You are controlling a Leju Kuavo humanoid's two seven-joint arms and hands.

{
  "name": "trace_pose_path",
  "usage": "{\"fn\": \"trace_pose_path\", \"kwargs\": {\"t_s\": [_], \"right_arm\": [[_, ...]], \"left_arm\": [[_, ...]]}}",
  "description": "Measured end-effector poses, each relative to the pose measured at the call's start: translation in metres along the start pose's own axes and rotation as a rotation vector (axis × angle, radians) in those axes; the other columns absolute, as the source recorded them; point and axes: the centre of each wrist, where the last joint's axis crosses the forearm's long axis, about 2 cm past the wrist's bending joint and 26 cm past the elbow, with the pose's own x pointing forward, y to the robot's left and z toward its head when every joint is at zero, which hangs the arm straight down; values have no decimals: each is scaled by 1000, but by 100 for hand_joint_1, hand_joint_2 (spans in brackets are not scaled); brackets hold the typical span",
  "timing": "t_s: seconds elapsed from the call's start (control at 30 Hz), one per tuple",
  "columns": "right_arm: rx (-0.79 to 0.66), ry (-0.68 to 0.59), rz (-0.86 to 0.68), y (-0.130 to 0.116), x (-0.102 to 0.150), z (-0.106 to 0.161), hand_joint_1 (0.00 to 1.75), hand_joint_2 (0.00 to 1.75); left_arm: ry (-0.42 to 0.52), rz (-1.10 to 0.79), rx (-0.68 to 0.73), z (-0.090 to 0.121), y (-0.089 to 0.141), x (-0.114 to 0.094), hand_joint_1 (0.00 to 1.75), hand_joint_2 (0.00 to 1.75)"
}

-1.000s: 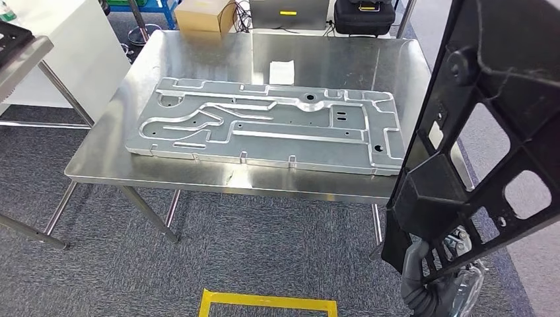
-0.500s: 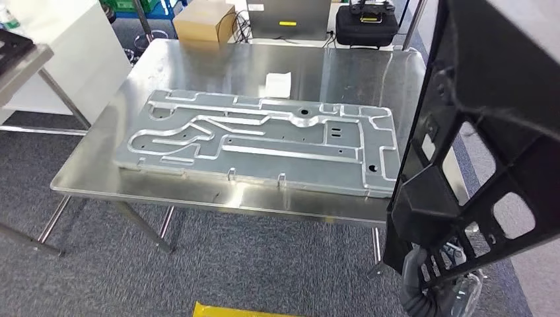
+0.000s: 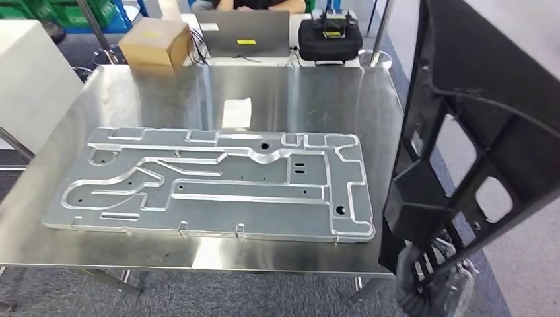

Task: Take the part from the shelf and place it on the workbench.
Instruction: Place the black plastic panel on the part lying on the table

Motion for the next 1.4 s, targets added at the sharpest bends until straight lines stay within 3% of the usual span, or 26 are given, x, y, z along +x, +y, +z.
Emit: {"fn": "trace_pose_path", "kwargs": {"t_s": [0.23,0.43,0.57,0.73,0.87,1.07,1.4], "right_arm": [[6,6,9,0,0,1,175,175],[47,29,58,0,-1,6,175,175],[232,65,264,5,-10,7,175,175],[467,99,487,20,-43,8,175,175],[619,97,658,42,-73,-7,175,175],[761,50,829,90,-120,-57,175,175],[845,47,896,128,-138,-89,175,175]], "left_arm": [[-30,6,34,-5,6,16,0,175],[-27,11,26,-4,1,14,0,175],[-35,-1,14,-4,1,13,0,175],[-46,-30,-2,-4,3,14,0,175],[-53,-68,-16,-4,5,14,0,175],[-60,-128,-31,-6,8,20,0,175],[-60,-150,-42,-7,11,20,0,175]]}}
